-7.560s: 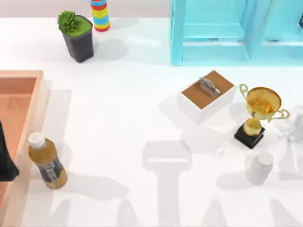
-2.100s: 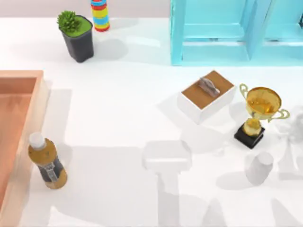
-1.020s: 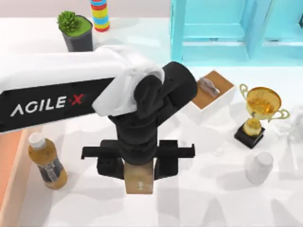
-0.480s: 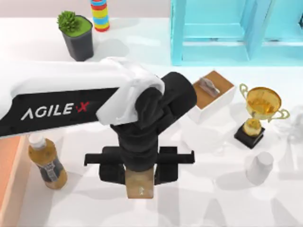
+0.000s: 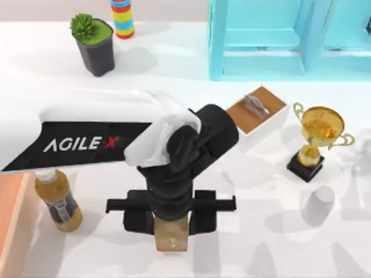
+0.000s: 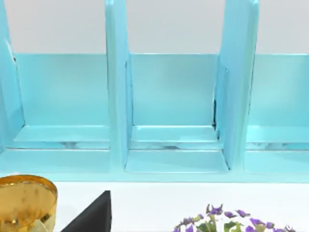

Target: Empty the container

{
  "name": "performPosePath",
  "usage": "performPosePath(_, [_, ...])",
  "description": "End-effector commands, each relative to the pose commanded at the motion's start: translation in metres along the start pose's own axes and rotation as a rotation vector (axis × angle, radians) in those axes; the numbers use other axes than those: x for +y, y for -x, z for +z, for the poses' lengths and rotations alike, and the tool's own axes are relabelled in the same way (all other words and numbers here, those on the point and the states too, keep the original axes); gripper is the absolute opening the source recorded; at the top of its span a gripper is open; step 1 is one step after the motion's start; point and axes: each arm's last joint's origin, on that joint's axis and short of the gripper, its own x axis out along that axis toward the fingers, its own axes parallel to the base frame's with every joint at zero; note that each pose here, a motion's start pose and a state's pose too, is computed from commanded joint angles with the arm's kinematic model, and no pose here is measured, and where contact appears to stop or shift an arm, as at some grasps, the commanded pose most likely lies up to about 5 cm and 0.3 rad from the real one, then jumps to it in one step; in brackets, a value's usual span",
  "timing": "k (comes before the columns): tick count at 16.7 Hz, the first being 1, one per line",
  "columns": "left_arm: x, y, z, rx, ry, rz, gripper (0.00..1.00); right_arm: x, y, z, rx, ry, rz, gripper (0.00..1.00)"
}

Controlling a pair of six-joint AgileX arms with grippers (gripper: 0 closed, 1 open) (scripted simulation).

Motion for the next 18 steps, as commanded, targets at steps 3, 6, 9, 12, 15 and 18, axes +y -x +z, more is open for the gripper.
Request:
performPosePath(3, [0.0, 0.0, 0.0, 0.0, 0.0, 0.0, 0.3, 0.0, 0.0, 0.0, 0.0, 0.0, 0.0, 1.0])
performPosePath(6, [0.0, 0.0, 0.0, 0.0, 0.0, 0.0, 0.53, 0.0, 0.0, 0.0, 0.0, 0.0, 0.0, 1.0])
performPosePath(9, [0.0, 0.0, 0.0, 0.0, 0.0, 0.0, 0.75, 0.0, 0.0, 0.0, 0.0, 0.0, 0.0, 1.0])
performPosePath(12, [0.0, 0.0, 0.0, 0.0, 0.0, 0.0, 0.98, 0.0, 0.0, 0.0, 0.0, 0.0, 0.0, 1.0])
performPosePath(15, [0.0, 0.0, 0.0, 0.0, 0.0, 0.0, 1.0, 0.0, 0.0, 0.0, 0.0, 0.0, 0.0, 1.0])
performPosePath(18, [0.0, 0.0, 0.0, 0.0, 0.0, 0.0, 1.0, 0.0, 0.0, 0.0, 0.0, 0.0, 0.0, 1.0])
